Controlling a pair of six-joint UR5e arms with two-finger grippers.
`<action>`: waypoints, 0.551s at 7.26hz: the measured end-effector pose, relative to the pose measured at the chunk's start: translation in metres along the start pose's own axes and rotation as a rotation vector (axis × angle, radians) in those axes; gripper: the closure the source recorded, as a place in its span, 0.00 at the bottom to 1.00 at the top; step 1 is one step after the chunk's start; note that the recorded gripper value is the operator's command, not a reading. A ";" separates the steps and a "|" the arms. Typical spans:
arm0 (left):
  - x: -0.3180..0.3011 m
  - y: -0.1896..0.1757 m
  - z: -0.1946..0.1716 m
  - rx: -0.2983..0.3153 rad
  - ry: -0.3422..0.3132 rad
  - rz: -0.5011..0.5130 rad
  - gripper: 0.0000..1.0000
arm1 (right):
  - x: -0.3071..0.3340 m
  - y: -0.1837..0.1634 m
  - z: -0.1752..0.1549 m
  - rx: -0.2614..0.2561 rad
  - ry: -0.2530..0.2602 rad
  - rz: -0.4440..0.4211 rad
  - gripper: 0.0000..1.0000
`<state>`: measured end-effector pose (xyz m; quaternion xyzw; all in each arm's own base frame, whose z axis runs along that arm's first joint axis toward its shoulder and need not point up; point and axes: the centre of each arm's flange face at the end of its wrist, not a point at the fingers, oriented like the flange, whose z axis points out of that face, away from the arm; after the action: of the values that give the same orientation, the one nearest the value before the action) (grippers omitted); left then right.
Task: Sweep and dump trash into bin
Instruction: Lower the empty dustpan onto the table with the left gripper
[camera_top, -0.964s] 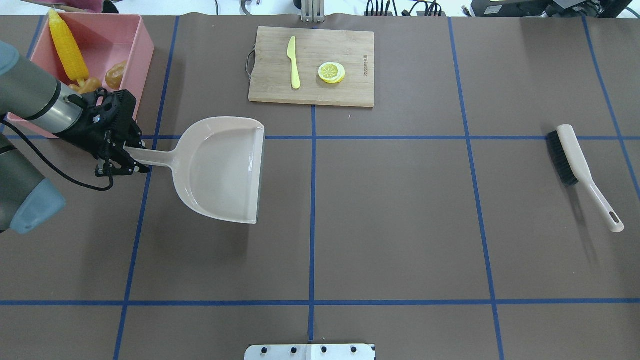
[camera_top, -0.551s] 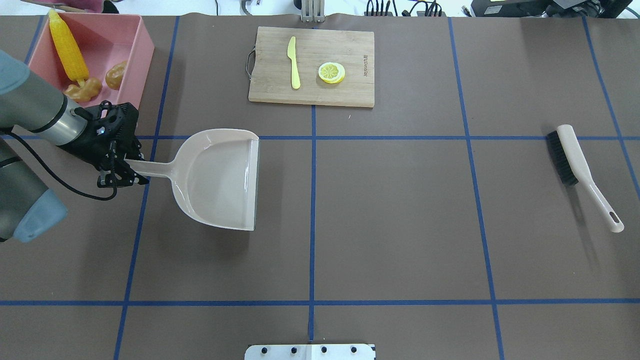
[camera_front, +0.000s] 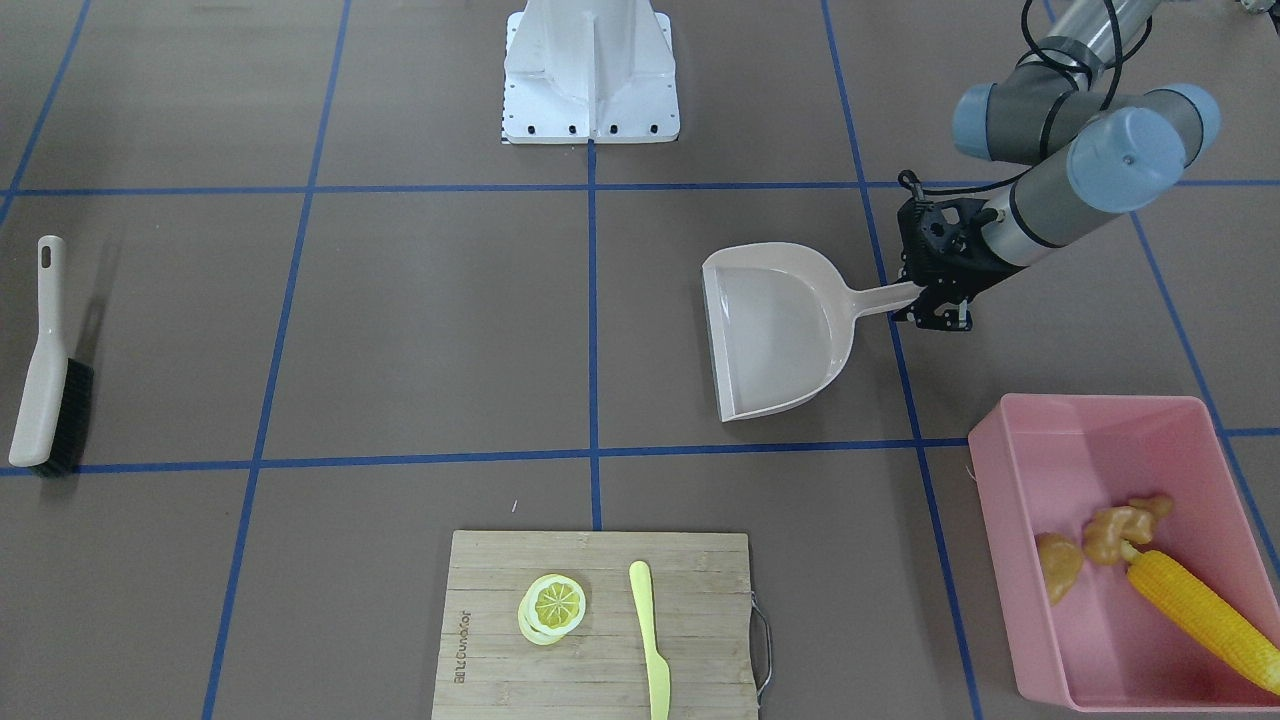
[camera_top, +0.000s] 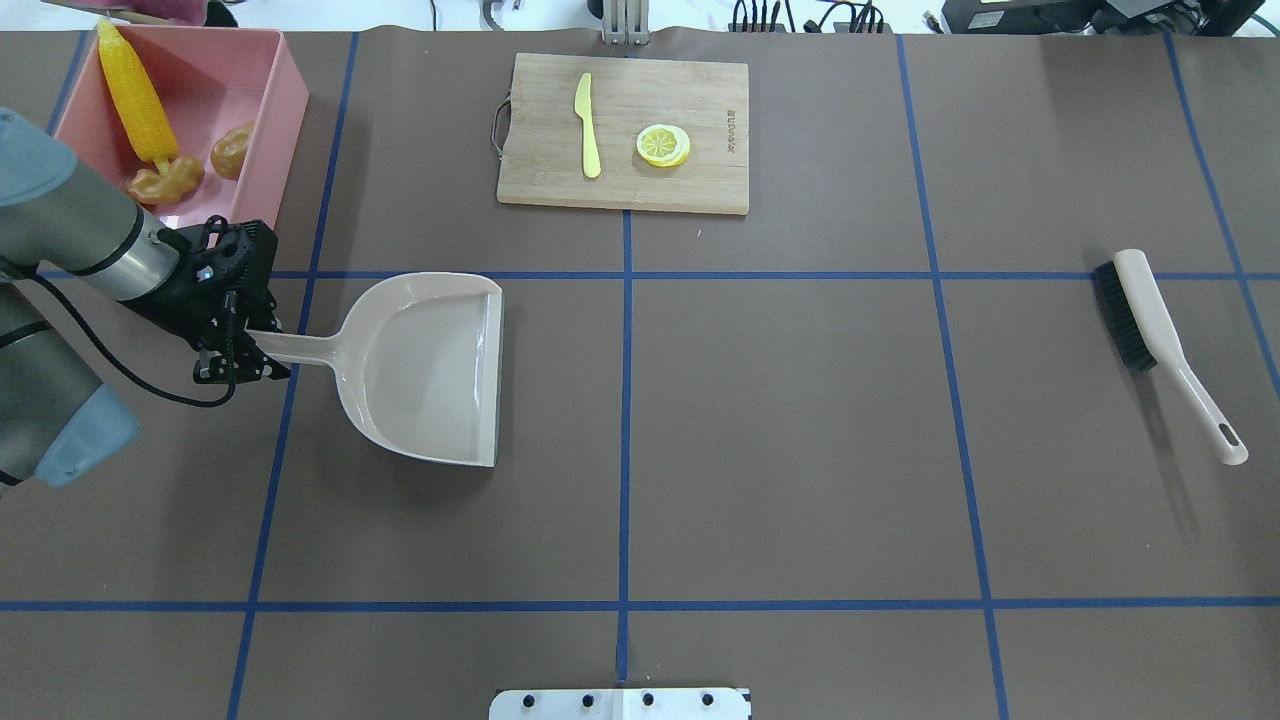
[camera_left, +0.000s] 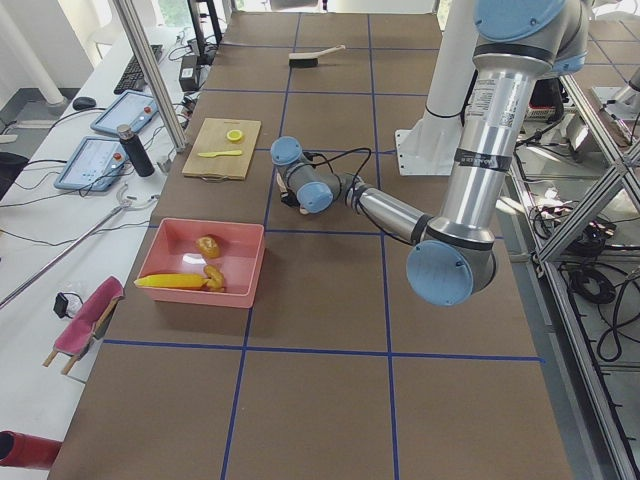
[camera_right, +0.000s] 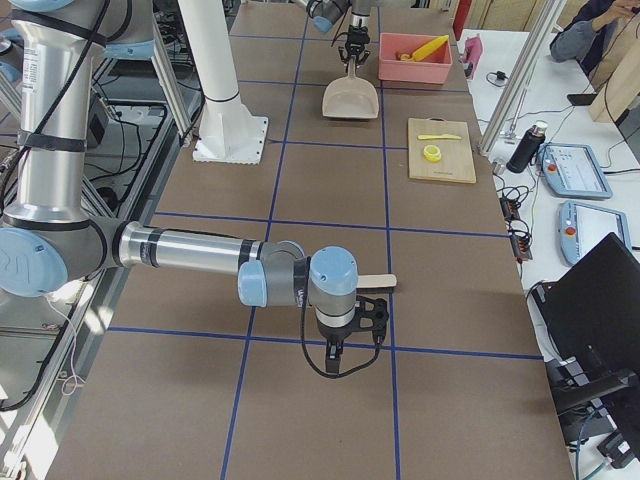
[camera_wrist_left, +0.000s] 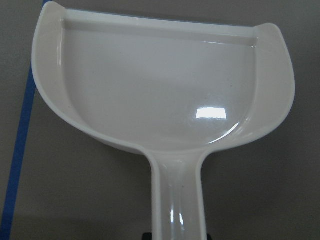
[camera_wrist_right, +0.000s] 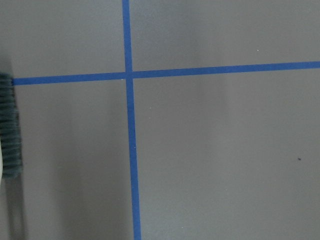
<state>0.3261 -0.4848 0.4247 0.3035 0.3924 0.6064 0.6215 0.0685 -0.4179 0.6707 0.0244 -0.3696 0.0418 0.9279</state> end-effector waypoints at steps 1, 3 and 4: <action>-0.001 0.001 0.001 -0.003 -0.004 -0.001 0.03 | -0.002 0.006 0.000 -0.002 0.005 -0.011 0.00; -0.001 0.000 0.000 0.005 -0.011 0.007 0.02 | -0.009 0.009 -0.003 0.002 0.015 -0.030 0.00; 0.001 -0.003 -0.004 0.014 -0.013 0.009 0.02 | -0.009 0.010 -0.002 0.004 0.016 -0.032 0.00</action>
<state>0.3243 -0.4843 0.4203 0.3134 0.3911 0.6046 0.6191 0.0627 -0.4081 0.6632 0.0317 -0.3618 0.0277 0.9313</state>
